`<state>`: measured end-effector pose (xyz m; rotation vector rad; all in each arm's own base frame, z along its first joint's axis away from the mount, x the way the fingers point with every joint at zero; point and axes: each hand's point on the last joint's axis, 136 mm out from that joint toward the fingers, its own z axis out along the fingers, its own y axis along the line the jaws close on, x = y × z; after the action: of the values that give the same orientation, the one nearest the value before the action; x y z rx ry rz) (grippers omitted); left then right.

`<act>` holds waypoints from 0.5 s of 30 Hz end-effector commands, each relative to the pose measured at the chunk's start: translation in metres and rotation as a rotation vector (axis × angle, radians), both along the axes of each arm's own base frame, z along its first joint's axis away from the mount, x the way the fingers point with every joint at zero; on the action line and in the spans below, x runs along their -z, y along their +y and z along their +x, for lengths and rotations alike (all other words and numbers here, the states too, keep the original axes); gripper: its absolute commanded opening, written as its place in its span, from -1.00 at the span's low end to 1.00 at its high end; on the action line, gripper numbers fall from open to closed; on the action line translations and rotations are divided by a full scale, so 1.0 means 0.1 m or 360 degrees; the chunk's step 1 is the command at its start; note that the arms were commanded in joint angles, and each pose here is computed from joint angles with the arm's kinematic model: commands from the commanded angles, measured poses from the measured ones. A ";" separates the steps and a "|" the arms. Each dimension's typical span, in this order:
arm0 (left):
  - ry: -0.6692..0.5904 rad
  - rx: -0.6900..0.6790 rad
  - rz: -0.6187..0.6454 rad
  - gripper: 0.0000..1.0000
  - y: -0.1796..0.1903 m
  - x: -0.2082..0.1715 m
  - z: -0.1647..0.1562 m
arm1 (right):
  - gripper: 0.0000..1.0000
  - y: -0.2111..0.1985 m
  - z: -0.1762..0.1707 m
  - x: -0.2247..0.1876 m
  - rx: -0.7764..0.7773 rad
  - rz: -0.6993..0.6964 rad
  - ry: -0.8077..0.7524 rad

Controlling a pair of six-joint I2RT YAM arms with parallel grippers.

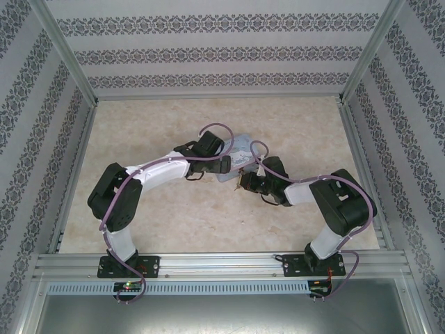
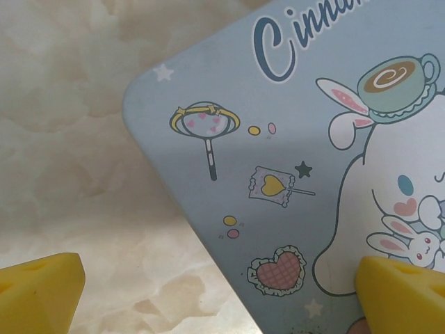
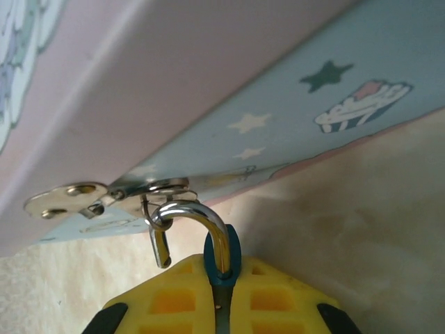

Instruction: Unlock the padlock with the key

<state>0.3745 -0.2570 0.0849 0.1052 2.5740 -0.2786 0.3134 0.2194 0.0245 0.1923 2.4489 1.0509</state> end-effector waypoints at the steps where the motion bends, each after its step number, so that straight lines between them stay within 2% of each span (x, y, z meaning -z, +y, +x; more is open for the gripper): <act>1: 0.0110 -0.0017 0.0116 0.99 0.09 0.32 -0.18 | -1.00 -0.04 -0.06 0.15 0.0093 0.0080 0.0116; 15: 0.0150 -0.0015 0.0108 0.99 0.08 0.43 -0.28 | -1.00 -0.16 0.03 0.20 0.0238 0.0177 0.0141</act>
<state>0.3756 -0.2636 0.0822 0.0553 2.5416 -0.3179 0.3208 0.2175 0.0240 0.3668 2.3638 1.1786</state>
